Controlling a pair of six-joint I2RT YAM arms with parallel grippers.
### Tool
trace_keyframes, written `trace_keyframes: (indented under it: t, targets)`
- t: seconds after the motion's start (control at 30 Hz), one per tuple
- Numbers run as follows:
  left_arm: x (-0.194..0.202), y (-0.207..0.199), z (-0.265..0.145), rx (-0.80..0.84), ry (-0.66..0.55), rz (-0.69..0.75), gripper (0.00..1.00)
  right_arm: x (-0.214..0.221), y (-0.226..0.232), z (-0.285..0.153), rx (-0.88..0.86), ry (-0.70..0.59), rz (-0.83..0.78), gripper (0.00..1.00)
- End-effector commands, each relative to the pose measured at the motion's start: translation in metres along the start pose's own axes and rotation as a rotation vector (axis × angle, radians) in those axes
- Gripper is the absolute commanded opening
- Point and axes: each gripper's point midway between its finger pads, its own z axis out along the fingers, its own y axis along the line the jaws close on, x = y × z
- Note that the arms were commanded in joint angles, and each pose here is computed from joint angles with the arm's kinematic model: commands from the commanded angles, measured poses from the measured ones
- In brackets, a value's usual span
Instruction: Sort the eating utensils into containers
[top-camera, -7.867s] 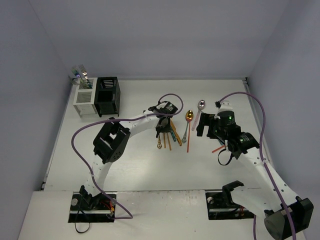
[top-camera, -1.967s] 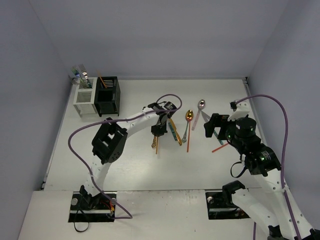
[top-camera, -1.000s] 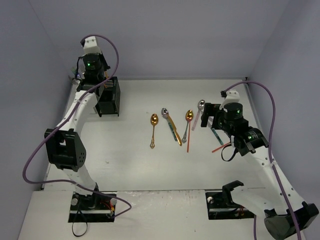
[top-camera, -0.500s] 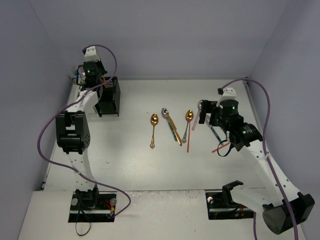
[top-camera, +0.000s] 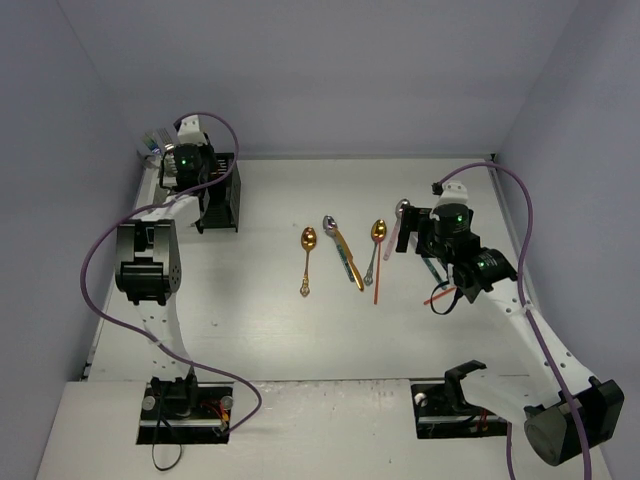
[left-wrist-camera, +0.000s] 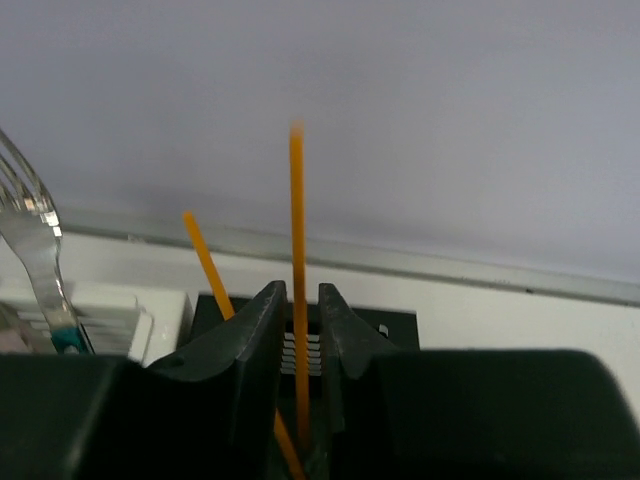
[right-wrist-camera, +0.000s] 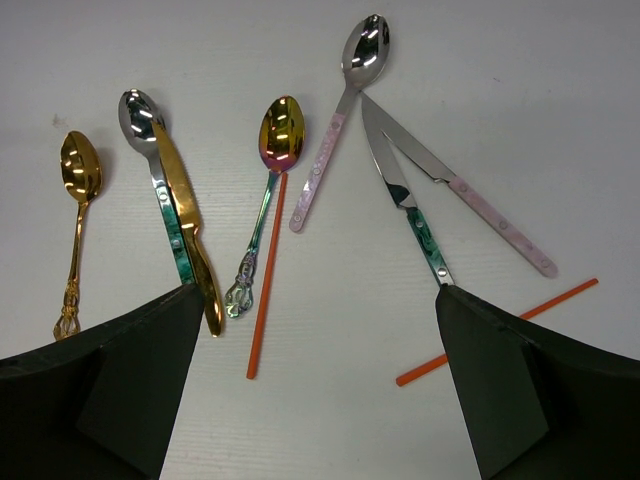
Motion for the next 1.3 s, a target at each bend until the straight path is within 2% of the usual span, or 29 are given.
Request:
trace_keyframes:
  t: [0.0, 0.2, 0.27, 0.37, 0.5, 0.6, 0.73, 0.87, 1.03, 1.27]
  targets:
    - [-0.082, -0.014, -0.023, 0.043, -0.189, -0.019, 0.24, -0.013, 0.002, 0.0, 0.0, -0.061, 0.027, 1.0]
    - [-0.11, -0.017, -0.05, 0.044, -0.219, -0.036, 0.39, -0.007, 0.007, 0.0, -0.03, -0.044, 0.048, 1.0]
    - [-0.126, -0.022, -0.065, 0.049, -0.22, -0.047, 0.52, 0.0, 0.011, 0.004, -0.041, -0.016, 0.067, 1.0]
    - [-0.126, -0.036, -0.089, 0.052, -0.137, -0.034, 0.65, 0.014, 0.014, 0.013, -0.045, 0.033, 0.095, 1.0]
    - [-0.125, -0.062, -0.126, 0.086, -0.036, -0.022, 0.78, 0.034, 0.019, 0.028, -0.042, 0.114, 0.123, 0.99]
    - [-0.101, -0.08, -0.156, 0.095, 0.108, 0.024, 0.79, 0.053, 0.026, 0.041, -0.049, 0.193, 0.115, 0.96]
    - [-0.065, -0.1, -0.196, 0.134, 0.293, 0.078, 0.8, 0.085, 0.027, 0.06, -0.013, 0.301, 0.11, 0.84]
    - [-0.04, -0.107, -0.23, 0.155, 0.402, 0.026, 0.8, 0.118, 0.035, 0.073, 0.032, 0.39, 0.091, 0.7]
    - [-0.028, -0.114, -0.254, 0.184, 0.484, -0.031, 0.8, 0.142, 0.044, 0.083, 0.076, 0.447, 0.087, 0.58]
    - [-0.022, -0.118, -0.257, 0.196, 0.523, -0.036, 0.8, 0.171, 0.038, 0.089, 0.156, 0.502, 0.107, 0.47]
